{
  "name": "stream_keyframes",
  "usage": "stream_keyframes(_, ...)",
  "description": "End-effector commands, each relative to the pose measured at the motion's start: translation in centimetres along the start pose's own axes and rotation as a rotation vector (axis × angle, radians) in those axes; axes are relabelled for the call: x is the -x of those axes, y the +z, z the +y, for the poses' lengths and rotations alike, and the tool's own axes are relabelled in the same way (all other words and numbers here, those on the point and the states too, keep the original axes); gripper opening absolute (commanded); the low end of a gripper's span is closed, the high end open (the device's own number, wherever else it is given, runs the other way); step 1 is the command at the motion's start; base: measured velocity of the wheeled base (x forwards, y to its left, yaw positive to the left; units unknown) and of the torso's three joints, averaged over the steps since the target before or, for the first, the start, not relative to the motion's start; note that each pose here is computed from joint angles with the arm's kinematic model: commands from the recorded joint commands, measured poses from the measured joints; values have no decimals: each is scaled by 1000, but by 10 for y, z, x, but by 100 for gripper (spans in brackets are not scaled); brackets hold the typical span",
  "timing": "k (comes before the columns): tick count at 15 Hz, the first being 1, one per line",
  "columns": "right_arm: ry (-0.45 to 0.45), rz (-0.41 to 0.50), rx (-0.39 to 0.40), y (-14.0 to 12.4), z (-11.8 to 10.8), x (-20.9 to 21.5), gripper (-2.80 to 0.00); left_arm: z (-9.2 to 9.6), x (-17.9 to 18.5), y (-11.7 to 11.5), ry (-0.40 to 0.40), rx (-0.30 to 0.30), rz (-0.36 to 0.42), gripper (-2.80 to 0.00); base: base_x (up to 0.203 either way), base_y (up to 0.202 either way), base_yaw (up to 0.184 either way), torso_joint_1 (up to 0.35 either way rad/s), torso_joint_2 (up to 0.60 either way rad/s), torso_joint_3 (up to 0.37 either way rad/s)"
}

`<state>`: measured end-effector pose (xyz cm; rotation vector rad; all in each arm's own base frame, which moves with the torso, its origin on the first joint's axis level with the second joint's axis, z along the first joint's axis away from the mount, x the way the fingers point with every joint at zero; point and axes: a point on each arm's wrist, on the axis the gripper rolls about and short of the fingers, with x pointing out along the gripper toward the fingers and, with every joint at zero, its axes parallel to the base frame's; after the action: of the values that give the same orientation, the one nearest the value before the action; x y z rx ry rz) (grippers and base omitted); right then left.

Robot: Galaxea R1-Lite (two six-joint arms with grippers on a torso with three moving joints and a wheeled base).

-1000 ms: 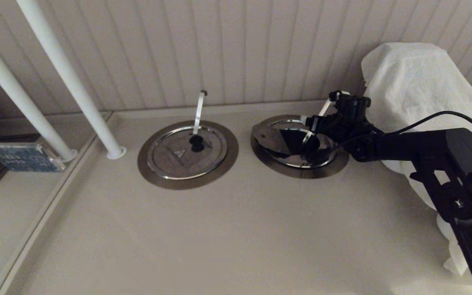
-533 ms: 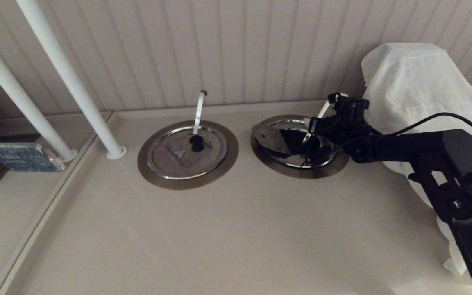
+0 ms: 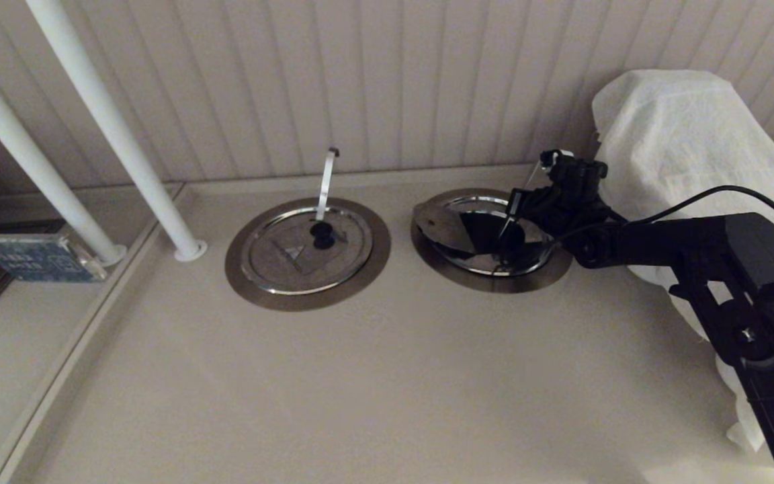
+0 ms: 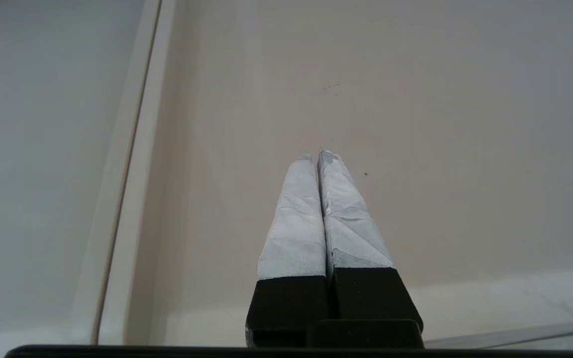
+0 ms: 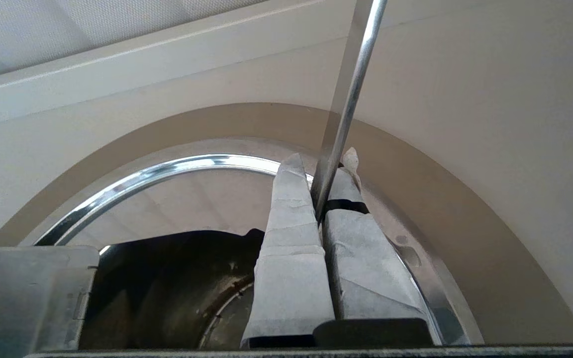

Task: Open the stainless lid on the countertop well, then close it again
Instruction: Stir with a spoon

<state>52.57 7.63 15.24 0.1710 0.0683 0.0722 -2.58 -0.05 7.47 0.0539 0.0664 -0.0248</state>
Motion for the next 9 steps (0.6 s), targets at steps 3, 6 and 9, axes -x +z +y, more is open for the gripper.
stream_keyframes(3,0,-5,-2,1,1,0,-280,0,0,0,0,-1,0,-280,0,0,0,0,0,0)
stream_keyframes(6,0,-21,-3,2,1,0,-280,0,0,0,0,-1,-1,-280,0,0,0,0,0,0)
stream_keyframes(9,1,-30,-2,6,3,2,-280,0,0,0,0,-1,-1,-280,0,0,0,0,0,0)
